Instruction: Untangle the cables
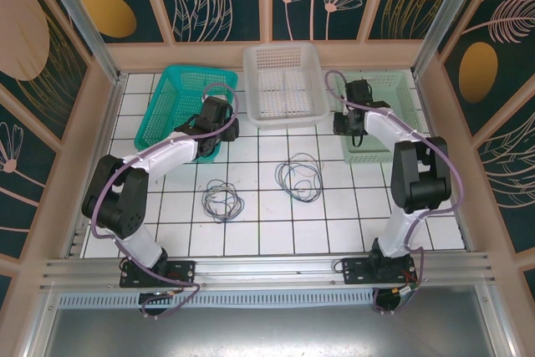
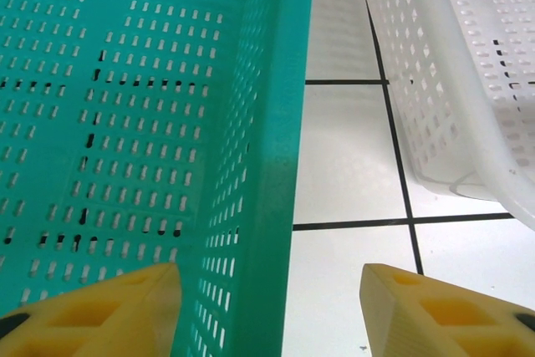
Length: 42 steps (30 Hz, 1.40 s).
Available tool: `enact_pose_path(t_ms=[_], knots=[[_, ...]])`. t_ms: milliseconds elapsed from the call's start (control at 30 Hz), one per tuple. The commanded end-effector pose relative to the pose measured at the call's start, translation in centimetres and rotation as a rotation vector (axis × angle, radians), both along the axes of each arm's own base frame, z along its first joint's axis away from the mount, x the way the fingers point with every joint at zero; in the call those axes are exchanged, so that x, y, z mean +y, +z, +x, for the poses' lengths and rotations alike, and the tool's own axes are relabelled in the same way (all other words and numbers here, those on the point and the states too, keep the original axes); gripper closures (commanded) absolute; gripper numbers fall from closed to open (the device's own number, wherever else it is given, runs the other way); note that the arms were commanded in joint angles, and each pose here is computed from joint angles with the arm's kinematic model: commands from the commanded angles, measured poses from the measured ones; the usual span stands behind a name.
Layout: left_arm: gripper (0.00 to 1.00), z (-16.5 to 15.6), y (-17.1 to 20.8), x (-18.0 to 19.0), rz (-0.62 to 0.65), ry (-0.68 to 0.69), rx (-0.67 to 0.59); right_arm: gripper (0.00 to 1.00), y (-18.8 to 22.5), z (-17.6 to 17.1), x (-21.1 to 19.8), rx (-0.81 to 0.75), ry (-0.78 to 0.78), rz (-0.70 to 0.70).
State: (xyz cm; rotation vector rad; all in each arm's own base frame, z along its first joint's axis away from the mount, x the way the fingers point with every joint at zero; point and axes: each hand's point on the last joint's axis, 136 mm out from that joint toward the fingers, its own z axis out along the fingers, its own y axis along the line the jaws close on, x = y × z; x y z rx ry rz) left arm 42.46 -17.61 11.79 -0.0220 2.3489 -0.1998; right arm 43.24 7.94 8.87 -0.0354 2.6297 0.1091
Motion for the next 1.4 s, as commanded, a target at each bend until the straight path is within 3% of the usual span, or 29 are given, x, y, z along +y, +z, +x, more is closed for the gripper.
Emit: enact_pose_path(t_ms=[0, 133, 300, 500, 633, 1133, 1367], knots=[[0.39, 0.9, 1.9, -1.2, -0.074, -0.003, -0.034, 0.47, 3.7, -0.3, 0.3, -0.089, 0.003, 0.007], [0.36, 0.8, 2.1, -0.7, -0.062, 0.018, -0.037, 0.37, 7.2, -0.6, 1.3, -0.173, 0.018, 0.079], [0.29, -0.1, 2.9, -0.4, -0.068, 0.003, -0.055, 0.36, 9.1, -3.0, 3.7, -0.212, 0.125, 0.094], [0.25, -1.7, 3.7, -1.9, -0.055, -0.109, -0.101, 0.39, 5.2, -8.9, 10.4, -0.095, 0.369, 0.144], [0.24, -2.7, 3.5, -3.9, -0.055, -0.199, -0.103, 0.40, 1.8, -10.9, 11.7, -0.017, 0.426, 0.130], [0.24, -3.4, 3.0, -5.7, -0.136, -0.247, -0.088, 0.41, -4.9, -9.1, 11.7, 0.078, 0.443, -0.026], [0.24, -3.5, 2.9, -6.0, -0.146, -0.253, -0.085, 0.41, -5.6, -7.5, 11.8, 0.035, 0.418, -0.046]])
